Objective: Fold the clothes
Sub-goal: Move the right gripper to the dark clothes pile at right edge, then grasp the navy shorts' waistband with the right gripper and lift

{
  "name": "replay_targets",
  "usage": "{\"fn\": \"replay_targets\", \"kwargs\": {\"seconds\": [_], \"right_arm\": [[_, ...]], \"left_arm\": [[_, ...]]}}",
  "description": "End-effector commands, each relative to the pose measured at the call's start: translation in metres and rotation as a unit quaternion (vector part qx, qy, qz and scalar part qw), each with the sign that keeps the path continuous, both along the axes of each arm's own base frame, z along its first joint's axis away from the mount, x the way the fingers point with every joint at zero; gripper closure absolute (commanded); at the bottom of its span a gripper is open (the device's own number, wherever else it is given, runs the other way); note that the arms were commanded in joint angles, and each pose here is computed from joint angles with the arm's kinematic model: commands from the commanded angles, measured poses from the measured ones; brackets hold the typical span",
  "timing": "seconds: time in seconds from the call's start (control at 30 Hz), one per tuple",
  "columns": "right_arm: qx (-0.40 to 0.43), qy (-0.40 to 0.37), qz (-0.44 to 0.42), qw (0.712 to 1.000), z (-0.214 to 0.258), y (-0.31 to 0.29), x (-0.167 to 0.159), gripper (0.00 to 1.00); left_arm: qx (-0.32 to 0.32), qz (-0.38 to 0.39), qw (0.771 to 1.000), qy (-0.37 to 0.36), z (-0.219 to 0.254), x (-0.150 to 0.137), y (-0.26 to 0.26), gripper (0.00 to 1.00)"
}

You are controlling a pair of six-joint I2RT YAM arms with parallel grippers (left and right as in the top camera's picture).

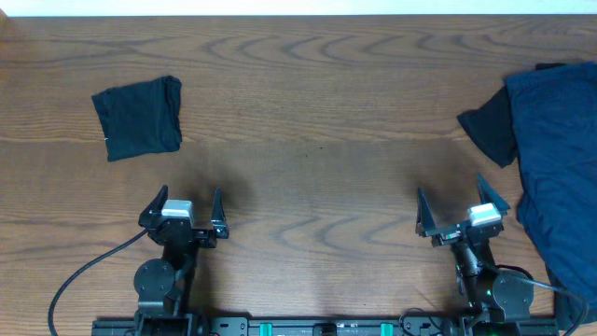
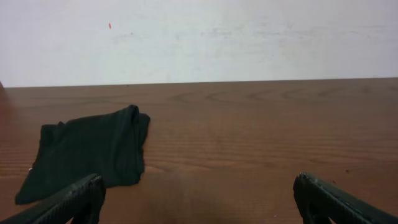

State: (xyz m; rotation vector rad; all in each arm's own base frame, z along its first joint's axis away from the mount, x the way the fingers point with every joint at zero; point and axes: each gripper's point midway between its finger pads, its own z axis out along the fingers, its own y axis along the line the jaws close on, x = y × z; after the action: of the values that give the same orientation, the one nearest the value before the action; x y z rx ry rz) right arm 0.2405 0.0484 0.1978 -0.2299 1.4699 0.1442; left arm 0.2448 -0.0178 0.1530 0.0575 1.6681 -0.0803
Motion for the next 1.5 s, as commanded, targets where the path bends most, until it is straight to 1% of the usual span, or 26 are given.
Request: {"fn": "replay_targets", "kwargs": {"seconds": [0.0, 0.1, 0.27, 0.4, 0.47, 0.6, 0.63, 0.73, 0.83, 0.9, 1.07, 1.13, 1.17, 1.27, 1.3, 1.33, 1.43, 1.47], "right_arm": [[0.029, 0.012, 0.003, 1.0, 0.015, -0.001, -0.004, 0.01], [0.026, 0.05, -0.017, 0.998, 0.021, -0.007, -0.005, 0.01], [0.021, 0.093, -0.068, 0.993, 0.061, -0.023, 0.003, 0.01], [0.008, 0.146, -0.119, 0.982, 0.094, -0.038, 0.029, 0.01], [-0.009, 0.186, -0.136, 0.973, 0.104, -0.043, 0.046, 0.01], [-0.066, 0.275, -0.173, 0.943, 0.112, -0.058, 0.087, 0.01], [-0.084, 0.304, -0.187, 0.93, 0.112, -0.066, 0.103, 0.01], [-0.111, 0.359, -0.213, 0.902, 0.107, -0.087, 0.137, 0.01], [-0.134, 0.407, -0.239, 0.872, 0.092, -0.116, 0.173, 0.01], [-0.136, 0.423, -0.245, 0.862, 0.079, -0.127, 0.192, 0.01], [-0.143, 0.469, -0.245, 0.836, 0.026, -0.137, 0.219, 0.01], [-0.15, 0.475, -0.266, 0.826, 0.01, -0.15, 0.228, 0.01], [-0.151, 0.477, -0.274, 0.822, 0.002, -0.156, 0.234, 0.06], [-0.148, 0.477, -0.29, 0.816, -0.021, -0.171, 0.249, 0.46], [-0.147, 0.479, -0.293, 0.814, -0.028, -0.175, 0.253, 0.51], [-0.147, 0.481, -0.298, 0.811, -0.038, -0.181, 0.257, 0.51], [-0.151, 0.489, -0.32, 0.798, -0.061, -0.198, 0.263, 0.47], [-0.152, 0.492, -0.325, 0.793, -0.068, -0.203, 0.264, 0.47]], "left_arm": [[0.005, -0.011, 1.0, 0.023, -0.014, -0.002, -0.004, 0.02], [0.005, -0.011, 1.0, 0.023, -0.014, -0.002, -0.004, 0.02], [0.005, -0.011, 1.0, 0.023, -0.014, -0.002, -0.004, 0.02], [0.005, -0.011, 1.0, 0.023, -0.014, -0.002, -0.004, 0.02], [0.005, -0.011, 1.0, 0.023, -0.014, -0.002, -0.004, 0.02], [0.005, -0.011, 1.0, 0.023, -0.014, -0.002, -0.004, 0.02], [0.005, -0.011, 1.0, 0.023, -0.014, -0.002, -0.004, 0.02], [0.005, -0.011, 1.0, 0.023, -0.014, -0.002, -0.004, 0.02], [0.005, -0.011, 1.0, 0.023, -0.014, -0.002, -0.004, 0.02], [0.005, -0.011, 1.0, 0.023, -0.014, -0.002, -0.004, 0.02], [0.005, -0.011, 1.0, 0.023, -0.014, -0.002, -0.004, 0.02], [0.005, -0.011, 1.0, 0.023, -0.014, -0.002, -0.004, 0.02], [0.005, -0.011, 1.0, 0.023, -0.014, -0.002, -0.004, 0.02], [0.005, -0.011, 1.0, 0.023, -0.014, -0.002, -0.004, 0.02], [0.005, -0.011, 1.0, 0.023, -0.014, -0.002, -0.004, 0.02], [0.005, -0.011, 1.0, 0.023, -0.014, -0.002, -0.004, 0.02], [0.005, -0.011, 1.0, 0.023, -0.014, -0.002, -0.004, 0.02], [0.005, -0.011, 1.0, 0.023, -0.014, -0.002, -0.004, 0.02]]}}
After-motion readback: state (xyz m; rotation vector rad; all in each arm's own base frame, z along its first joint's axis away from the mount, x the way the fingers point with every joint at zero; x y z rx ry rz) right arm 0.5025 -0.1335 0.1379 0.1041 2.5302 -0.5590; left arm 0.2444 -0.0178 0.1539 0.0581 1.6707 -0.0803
